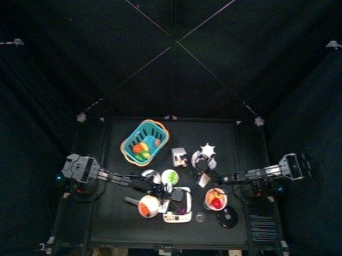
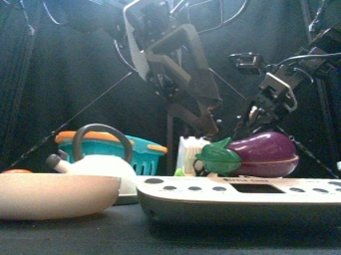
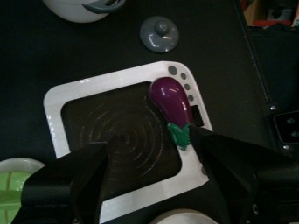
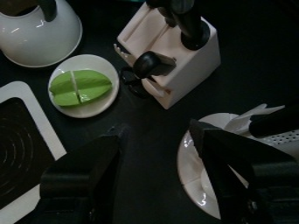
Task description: Adjust eggplant into middle of stove
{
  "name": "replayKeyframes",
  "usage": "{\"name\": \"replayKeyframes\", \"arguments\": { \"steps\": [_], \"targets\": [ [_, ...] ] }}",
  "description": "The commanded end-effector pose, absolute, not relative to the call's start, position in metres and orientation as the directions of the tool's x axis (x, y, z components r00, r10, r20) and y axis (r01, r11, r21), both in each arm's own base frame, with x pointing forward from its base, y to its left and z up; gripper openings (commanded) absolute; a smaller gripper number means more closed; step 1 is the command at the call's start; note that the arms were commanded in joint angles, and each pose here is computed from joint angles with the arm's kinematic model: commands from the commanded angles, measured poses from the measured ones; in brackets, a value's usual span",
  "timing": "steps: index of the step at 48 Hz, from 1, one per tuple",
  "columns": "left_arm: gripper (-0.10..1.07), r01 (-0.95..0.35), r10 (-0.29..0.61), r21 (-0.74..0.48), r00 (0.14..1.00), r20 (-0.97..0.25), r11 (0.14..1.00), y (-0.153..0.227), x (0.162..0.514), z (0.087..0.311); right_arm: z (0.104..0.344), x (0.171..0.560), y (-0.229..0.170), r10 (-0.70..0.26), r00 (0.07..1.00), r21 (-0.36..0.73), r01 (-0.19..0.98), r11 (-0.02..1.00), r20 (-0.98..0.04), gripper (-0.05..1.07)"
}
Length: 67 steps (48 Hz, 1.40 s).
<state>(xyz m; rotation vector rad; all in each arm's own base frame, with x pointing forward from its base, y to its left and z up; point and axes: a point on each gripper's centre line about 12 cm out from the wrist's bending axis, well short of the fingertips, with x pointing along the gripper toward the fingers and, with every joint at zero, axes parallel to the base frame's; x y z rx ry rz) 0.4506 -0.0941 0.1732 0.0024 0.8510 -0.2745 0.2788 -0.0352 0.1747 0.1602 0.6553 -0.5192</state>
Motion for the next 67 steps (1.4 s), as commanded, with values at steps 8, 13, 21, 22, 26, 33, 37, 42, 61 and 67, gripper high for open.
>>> {"name": "replayKeyframes", "arguments": {
  "steps": [8, 13, 21, 22, 26, 33, 37, 42, 61, 67],
  "targets": [
    [0.98, 0.258, -0.280, -0.140, 0.650, -0.707, 0.956, -0.113, 0.452, 0.190, 0.184, 0.283, -0.035, -0.409, 0.689, -0.002, 0.510, 0.860, -0.599, 0.91],
    [0.98, 0.261, -0.291, -0.156, 0.640, -0.711, 0.953, -0.119, 0.451, 0.186, 0.183, 0.283, -0.035, -0.409, 0.687, -0.004, 0.510, 0.860, -0.601, 0.91],
    [0.98, 0.255, -0.306, -0.183, 0.631, -0.712, 0.950, -0.126, 0.452, 0.181, 0.183, 0.283, -0.035, -0.409, 0.688, -0.004, 0.509, 0.861, -0.599, 0.91],
    [0.98, 0.255, -0.306, -0.183, 0.630, -0.713, 0.950, -0.126, 0.452, 0.180, 0.183, 0.283, -0.035, -0.408, 0.688, -0.003, 0.508, 0.861, -0.600, 0.91],
    [0.98, 0.253, -0.306, -0.184, 0.627, -0.716, 0.950, -0.126, 0.454, 0.177, 0.182, 0.284, -0.035, -0.410, 0.686, -0.005, 0.509, 0.861, -0.601, 0.91],
    [0.98, 0.252, -0.305, -0.185, 0.622, -0.721, 0.950, -0.128, 0.461, 0.171, 0.181, 0.284, -0.035, -0.410, 0.683, -0.010, 0.508, 0.861, -0.605, 0.91],
    [0.98, 0.249, -0.304, -0.186, 0.621, -0.722, 0.950, -0.128, 0.463, 0.169, 0.181, 0.284, -0.035, -0.410, 0.683, -0.010, 0.508, 0.861, -0.605, 0.91],
    [0.98, 0.247, -0.303, -0.186, 0.620, -0.724, 0.951, -0.128, 0.466, 0.166, 0.181, 0.284, -0.035, -0.410, 0.683, -0.010, 0.508, 0.861, -0.605, 0.91],
    [0.98, 0.231, -0.293, -0.188, 0.614, -0.733, 0.955, -0.126, 0.478, 0.152, 0.180, 0.285, -0.035, -0.410, 0.682, -0.011, 0.508, 0.861, -0.606, 0.91],
    [0.98, 0.222, -0.285, -0.186, 0.620, -0.731, 0.957, -0.123, 0.481, 0.149, 0.181, 0.284, -0.035, -0.410, 0.683, -0.010, 0.508, 0.861, -0.605, 0.91]
  ]
}}
